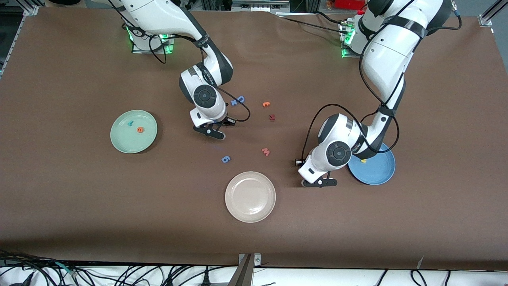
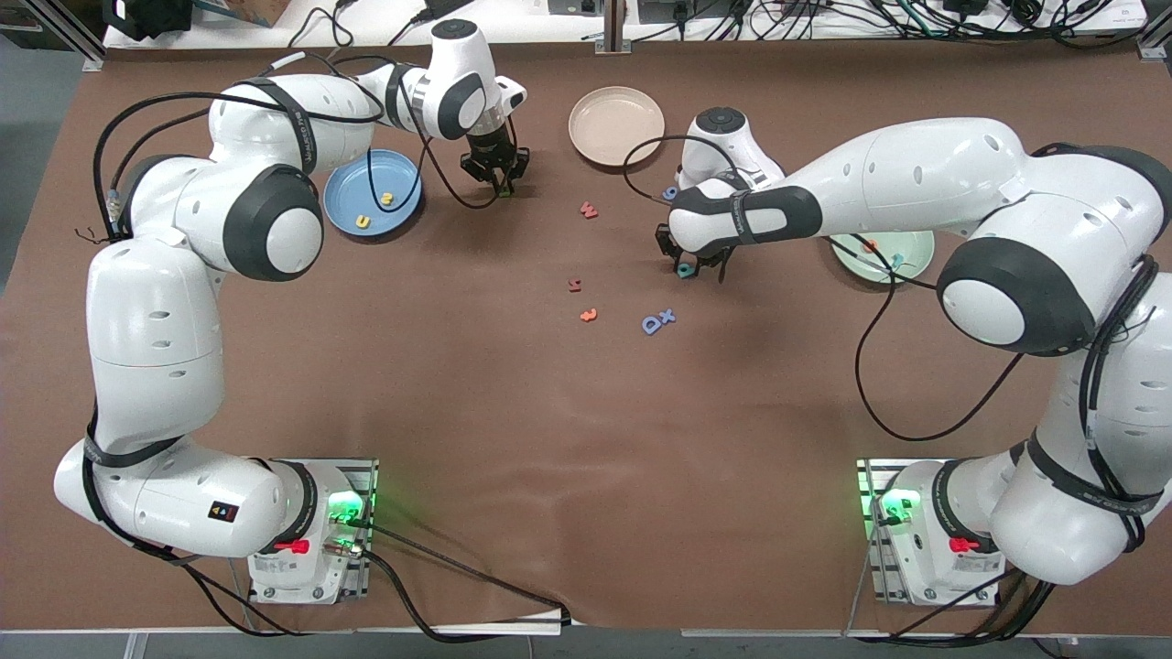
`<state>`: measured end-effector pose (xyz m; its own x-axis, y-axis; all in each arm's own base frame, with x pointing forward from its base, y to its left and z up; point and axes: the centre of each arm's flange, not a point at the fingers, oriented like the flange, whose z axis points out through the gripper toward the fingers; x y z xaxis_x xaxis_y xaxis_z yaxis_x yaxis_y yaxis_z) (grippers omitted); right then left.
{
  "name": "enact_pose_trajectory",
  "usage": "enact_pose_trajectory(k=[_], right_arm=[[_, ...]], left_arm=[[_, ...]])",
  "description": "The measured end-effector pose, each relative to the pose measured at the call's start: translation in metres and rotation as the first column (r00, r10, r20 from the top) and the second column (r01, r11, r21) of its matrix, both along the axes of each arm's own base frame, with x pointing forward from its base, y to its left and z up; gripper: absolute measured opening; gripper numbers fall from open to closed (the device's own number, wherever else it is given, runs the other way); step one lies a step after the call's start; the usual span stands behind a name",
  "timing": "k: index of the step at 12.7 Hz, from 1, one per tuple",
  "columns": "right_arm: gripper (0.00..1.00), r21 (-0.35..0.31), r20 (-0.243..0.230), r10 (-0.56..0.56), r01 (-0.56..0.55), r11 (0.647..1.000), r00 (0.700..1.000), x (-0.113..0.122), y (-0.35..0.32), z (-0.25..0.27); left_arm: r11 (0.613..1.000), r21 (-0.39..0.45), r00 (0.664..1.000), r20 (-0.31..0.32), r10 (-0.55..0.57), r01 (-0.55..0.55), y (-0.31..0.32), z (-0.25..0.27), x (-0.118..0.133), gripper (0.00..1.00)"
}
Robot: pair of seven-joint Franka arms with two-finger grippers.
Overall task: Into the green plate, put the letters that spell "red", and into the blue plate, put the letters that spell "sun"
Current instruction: 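Carry the green U toward the blue plate while the right gripper grasps teal, then release the green U on the blue plate while the right gripper releases teal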
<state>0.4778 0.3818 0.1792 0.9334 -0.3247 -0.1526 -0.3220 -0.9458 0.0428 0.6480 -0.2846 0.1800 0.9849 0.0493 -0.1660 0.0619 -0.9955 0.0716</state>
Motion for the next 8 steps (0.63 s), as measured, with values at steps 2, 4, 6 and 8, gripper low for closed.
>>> enact_pose_trajectory(k=[2,4,6,8], right_arm=[[0.38,-0.003,-0.018,0.02,-0.02,1.0,1.0,0.018,-0.019,0.021],[0.38,-0.005,-0.029,0.049,-0.049,0.999,0.998,0.045,-0.059,0.058],[0.38,-0.01,-0.034,0.102,-0.103,0.995,0.994,0.07,-0.113,0.088],[0.38,-0.014,-0.06,0.17,-0.171,0.985,0.984,0.087,-0.169,0.1]], left_arm=[[1.0,0.012,1.0,-0.014,-0.006,0.006,0.013,0.016,0.006,0.27],[0.999,0.013,0.999,-0.026,-0.04,0.04,0.042,0.042,0.019,0.27],[0.995,-0.001,0.995,-0.022,-0.099,0.099,0.091,0.064,0.034,0.27],[0.987,-0.022,0.986,-0.044,-0.159,0.158,0.147,0.07,0.042,0.27]])
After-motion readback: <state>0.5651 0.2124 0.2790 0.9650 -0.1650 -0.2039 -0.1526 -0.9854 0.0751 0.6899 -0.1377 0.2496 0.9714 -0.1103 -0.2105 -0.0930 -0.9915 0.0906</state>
